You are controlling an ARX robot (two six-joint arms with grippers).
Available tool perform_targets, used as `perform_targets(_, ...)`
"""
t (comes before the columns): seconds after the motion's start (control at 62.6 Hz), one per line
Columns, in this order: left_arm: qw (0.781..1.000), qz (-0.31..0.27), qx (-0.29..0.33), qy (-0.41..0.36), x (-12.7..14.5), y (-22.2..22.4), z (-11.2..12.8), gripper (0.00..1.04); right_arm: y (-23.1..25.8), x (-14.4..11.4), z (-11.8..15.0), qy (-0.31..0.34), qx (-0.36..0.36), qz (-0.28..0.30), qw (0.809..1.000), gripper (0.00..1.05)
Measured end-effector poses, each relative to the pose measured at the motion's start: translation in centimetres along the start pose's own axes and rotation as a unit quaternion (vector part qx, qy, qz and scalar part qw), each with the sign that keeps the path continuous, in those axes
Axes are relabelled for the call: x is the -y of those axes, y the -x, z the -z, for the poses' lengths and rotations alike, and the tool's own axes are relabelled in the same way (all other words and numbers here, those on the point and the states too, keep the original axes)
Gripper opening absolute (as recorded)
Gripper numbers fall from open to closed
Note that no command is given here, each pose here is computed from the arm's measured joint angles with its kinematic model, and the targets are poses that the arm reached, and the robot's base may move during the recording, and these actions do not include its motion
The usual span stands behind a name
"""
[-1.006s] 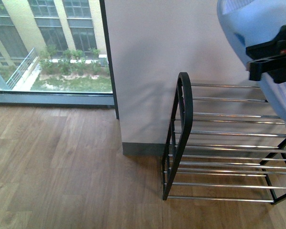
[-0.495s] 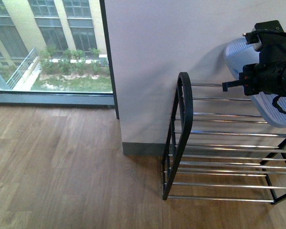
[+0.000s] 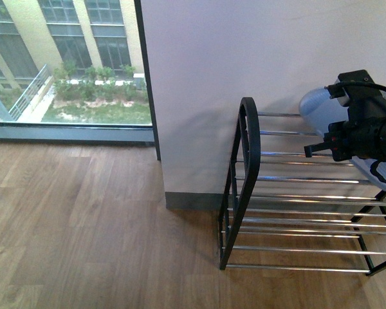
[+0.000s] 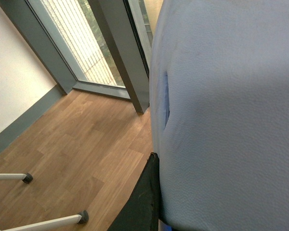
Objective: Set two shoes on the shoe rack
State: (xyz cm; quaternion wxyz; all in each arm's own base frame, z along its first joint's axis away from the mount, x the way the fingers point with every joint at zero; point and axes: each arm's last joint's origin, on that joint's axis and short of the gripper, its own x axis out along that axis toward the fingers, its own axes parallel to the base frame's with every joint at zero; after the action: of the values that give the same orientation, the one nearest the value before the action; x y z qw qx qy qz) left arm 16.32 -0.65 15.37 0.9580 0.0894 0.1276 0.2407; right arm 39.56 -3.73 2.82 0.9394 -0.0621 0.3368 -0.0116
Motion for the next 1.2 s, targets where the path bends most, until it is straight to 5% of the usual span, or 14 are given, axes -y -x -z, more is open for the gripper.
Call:
perform_targets(0.447,1.000,0.000,0.000,0.000,0.0,0.0,0.0,0.02,-1.1,0.0,-2.3,-0.137,-0.031,-0.006,0.990,0.02)
perform_targets(1.198,1.000,0.000,0.000,0.000,0.0,0.0,0.0,0.02,-2.9,3.5,-2.8,-0.167,-0.037,0.068,0.983,0.02)
